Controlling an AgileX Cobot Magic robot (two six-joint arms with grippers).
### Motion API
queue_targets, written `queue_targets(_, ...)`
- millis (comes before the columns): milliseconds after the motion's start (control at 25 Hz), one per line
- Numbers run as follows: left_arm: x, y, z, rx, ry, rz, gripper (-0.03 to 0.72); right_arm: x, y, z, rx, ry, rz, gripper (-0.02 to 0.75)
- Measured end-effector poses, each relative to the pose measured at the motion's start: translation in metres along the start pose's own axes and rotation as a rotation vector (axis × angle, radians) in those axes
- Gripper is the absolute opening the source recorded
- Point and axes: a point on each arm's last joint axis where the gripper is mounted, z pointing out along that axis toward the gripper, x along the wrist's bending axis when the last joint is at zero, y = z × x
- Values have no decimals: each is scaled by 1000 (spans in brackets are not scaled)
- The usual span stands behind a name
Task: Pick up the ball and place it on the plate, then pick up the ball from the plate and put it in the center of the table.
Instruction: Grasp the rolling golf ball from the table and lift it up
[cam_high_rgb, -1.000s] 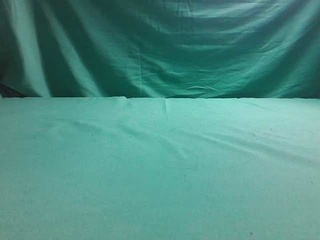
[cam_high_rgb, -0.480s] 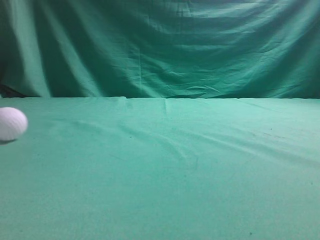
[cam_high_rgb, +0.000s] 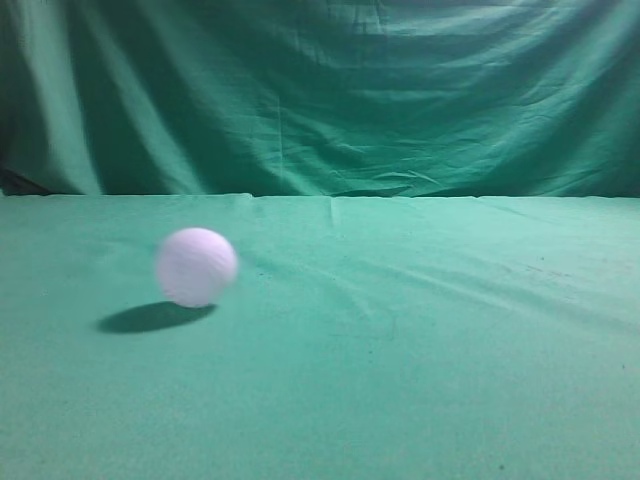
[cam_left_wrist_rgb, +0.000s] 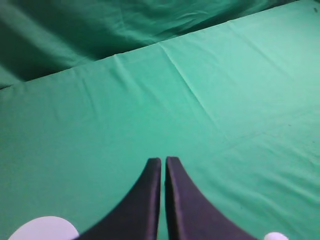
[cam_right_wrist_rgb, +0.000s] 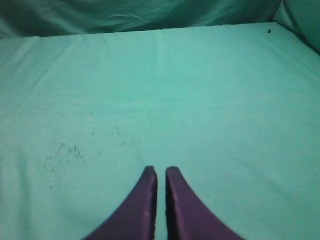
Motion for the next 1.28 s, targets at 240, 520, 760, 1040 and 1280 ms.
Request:
queue_targets(240, -7, -57, -32, -76, -17, -8, 0, 1, 7, 0, -74, 7, 12, 62)
queue_targets(520, -10, -116, -64, -140, -15, -9, 0, 1, 35, -7, -388, 34, 101, 62)
queue_targets(760, -11, -147, -75, -183, -3, 8, 0, 4, 56, -20, -323, 58, 139, 62)
queue_targets(1040, -11, -163, -68, -170, -1, 13, 0, 7, 96, -22, -222, 78, 178, 62)
queue_targets(1280, -11, -163, -68, -173, 3, 17, 0, 10, 97, -17, -102, 104, 204, 62)
